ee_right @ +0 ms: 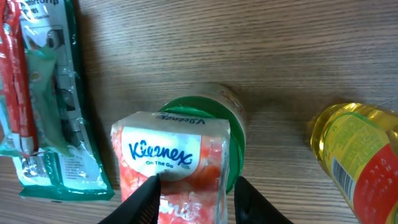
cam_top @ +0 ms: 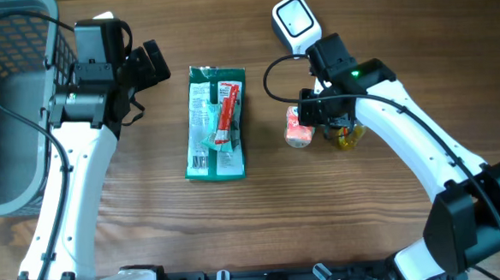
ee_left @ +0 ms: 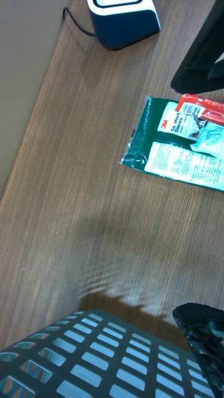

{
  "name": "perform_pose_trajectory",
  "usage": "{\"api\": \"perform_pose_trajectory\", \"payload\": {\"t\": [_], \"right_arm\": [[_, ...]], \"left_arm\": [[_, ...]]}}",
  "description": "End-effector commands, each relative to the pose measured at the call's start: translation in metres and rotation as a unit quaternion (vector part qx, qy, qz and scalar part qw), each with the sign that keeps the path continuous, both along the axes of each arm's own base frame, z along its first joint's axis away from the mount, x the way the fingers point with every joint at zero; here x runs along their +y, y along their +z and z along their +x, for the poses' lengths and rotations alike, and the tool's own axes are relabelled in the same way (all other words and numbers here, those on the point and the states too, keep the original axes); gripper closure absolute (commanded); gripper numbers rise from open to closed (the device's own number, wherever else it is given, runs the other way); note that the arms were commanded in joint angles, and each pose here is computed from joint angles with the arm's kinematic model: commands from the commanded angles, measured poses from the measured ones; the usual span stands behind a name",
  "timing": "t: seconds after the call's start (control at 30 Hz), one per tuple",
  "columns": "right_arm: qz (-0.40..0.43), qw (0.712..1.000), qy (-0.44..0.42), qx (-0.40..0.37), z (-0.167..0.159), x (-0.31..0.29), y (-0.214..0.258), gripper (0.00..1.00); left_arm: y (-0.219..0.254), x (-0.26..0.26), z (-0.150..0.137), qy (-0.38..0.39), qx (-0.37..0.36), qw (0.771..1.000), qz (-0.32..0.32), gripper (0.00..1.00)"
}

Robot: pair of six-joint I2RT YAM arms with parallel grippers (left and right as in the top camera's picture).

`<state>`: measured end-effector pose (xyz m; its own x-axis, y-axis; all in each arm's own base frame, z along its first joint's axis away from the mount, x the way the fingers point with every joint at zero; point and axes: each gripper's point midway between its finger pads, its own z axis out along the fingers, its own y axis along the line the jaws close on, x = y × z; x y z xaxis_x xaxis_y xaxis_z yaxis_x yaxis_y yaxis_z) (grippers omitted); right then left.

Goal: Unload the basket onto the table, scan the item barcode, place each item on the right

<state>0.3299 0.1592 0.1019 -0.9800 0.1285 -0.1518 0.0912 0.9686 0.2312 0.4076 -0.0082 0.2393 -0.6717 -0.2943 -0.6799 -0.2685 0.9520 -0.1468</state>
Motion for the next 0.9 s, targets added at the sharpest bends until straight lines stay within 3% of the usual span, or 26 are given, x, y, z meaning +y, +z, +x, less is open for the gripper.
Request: {"api": "perform_pose_trajectory", "payload": {"t": [0.0,0.77,0.8,0.87], "right_arm": [[-0.007,1.0,-0.001,0.017,-0.004,0.001,-0.011,0.66],[-0.01,1.0,-0.001,0.024,-0.011,-0.002,-0.028,0.66],[-0.01,1.0,-0.001,0.023,-0.011,-0.002,-0.029,0.7],[-0.009,1.0,-0.001,0.023,-0.01,-0.002,-0.029,0.88]], "left_arm": [[0.007,0.003,0.002,-0.003,-0.008,1.0,0.011,0.0],[0.007,0.003,0.002,-0.003,-0.008,1.0,0.011,0.0],[0.007,0.003,0.002,-0.003,-0.008,1.0,0.011,0.0],[0.007,0.003,0.002,-0.003,-0.008,1.0,0.011,0.0]]}}
